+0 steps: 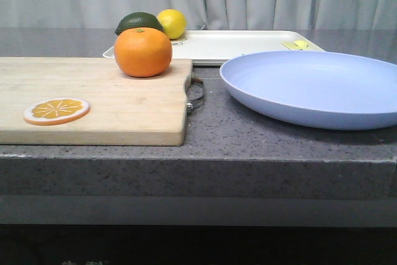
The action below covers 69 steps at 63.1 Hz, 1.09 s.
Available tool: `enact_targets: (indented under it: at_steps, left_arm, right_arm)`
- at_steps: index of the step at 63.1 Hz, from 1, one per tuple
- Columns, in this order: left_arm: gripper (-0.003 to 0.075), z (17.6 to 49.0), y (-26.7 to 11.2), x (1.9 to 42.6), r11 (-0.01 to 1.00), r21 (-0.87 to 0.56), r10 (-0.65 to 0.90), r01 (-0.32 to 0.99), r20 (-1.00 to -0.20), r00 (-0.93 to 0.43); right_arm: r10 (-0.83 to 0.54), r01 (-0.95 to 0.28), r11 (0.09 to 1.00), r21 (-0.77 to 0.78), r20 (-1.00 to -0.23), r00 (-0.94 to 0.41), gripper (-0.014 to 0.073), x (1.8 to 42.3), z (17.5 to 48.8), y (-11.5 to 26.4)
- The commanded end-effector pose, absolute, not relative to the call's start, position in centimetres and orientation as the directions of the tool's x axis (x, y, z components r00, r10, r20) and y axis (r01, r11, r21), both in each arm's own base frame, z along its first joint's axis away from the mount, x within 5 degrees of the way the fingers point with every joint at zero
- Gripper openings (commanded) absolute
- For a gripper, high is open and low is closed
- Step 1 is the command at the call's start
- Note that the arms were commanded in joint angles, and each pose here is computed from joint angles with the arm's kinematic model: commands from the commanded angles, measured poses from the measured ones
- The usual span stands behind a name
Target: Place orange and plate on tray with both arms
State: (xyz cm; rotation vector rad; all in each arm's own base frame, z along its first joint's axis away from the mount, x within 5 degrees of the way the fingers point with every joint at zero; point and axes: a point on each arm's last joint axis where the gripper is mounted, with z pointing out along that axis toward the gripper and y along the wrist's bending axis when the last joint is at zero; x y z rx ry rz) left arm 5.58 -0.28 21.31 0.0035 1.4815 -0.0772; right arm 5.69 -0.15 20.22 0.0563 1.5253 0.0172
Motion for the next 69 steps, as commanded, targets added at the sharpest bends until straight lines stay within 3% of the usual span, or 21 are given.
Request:
enact_targets:
  at_steps: [1, 56, 69]
  left_arm:
    - [-0.0018, 21.9, -0.3, 5.3, 0.997, -0.047, -0.057, 0.059, -0.983, 0.172]
    - [-0.0018, 22.0, -0.3, 5.3, 0.997, -0.047, -0.058, 0.060, -0.980, 0.188]
    - [-0.0018, 24.6, -0.2, 4.7, 0.991, -0.108, -0.123, 0.074, -0.963, 0.241]
  right_arm:
    - [0.040, 0.019, 0.999, 0.043, -0.987, 0.154, -0.0068, 5.4, 21.2, -0.1]
    - [0.039, 0.018, 0.999, 0.043, -0.986, 0.164, -0.0068, 5.4, 21.3, -0.1]
    - [0.039, 0.019, 0.999, 0.043, -0.982, 0.185, -0.0068, 4.9, 23.3, -0.1]
